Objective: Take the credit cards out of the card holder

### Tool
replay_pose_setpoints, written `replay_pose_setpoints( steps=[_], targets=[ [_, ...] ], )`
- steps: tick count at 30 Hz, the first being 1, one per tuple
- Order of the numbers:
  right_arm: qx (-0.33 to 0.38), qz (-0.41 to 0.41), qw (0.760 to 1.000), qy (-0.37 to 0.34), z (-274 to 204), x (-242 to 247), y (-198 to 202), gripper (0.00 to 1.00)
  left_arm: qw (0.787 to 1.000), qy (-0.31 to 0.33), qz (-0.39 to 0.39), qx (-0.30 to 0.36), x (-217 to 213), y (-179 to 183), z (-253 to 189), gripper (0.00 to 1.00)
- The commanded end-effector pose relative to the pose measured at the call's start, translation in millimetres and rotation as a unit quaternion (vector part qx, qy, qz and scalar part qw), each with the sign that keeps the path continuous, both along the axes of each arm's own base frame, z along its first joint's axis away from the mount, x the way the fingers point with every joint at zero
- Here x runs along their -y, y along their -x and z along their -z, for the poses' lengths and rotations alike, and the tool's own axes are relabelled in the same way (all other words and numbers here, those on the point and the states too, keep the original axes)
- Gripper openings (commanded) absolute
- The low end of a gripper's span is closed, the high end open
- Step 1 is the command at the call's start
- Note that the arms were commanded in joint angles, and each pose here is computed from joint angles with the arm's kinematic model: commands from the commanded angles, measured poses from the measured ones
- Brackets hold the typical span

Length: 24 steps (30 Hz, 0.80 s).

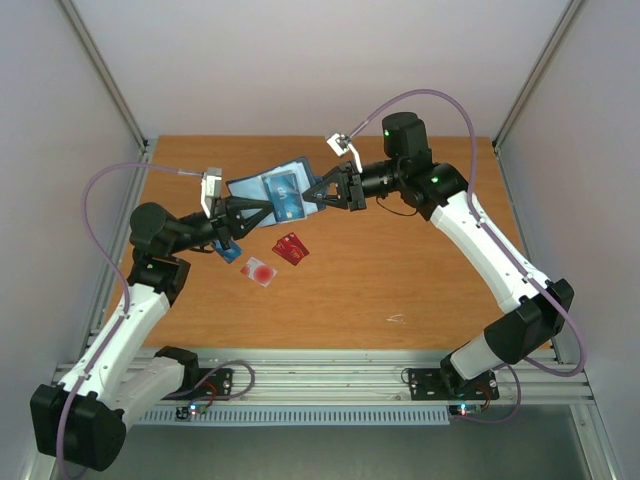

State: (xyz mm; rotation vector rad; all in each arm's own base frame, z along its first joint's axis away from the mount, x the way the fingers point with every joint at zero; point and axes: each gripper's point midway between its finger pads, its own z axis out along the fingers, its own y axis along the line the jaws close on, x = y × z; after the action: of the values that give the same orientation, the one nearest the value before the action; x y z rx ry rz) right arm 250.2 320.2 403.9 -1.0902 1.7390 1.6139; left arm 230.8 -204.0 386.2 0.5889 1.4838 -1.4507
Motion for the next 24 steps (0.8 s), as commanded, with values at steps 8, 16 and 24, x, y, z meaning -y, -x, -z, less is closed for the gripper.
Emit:
replay_pose_setpoints(
  steps=[8,16,24],
  targets=[
    [0.032,0.011,0.999,-0.023,-26,10,0,0.01,0.999,-0.014,-0.021,0.036,0,-5,5,0.0],
    [0.031,0.006,0.999,-0.022,-24,5,1,0.01,0.999,-0.01,-0.031,0.02,4,-13,8,0.2],
    [0.026,-0.016,0.999,-0.029,-25,0,5,0.01,0.999,-0.014,-0.032,0.019,10,-18,10,0.28]
  ],
)
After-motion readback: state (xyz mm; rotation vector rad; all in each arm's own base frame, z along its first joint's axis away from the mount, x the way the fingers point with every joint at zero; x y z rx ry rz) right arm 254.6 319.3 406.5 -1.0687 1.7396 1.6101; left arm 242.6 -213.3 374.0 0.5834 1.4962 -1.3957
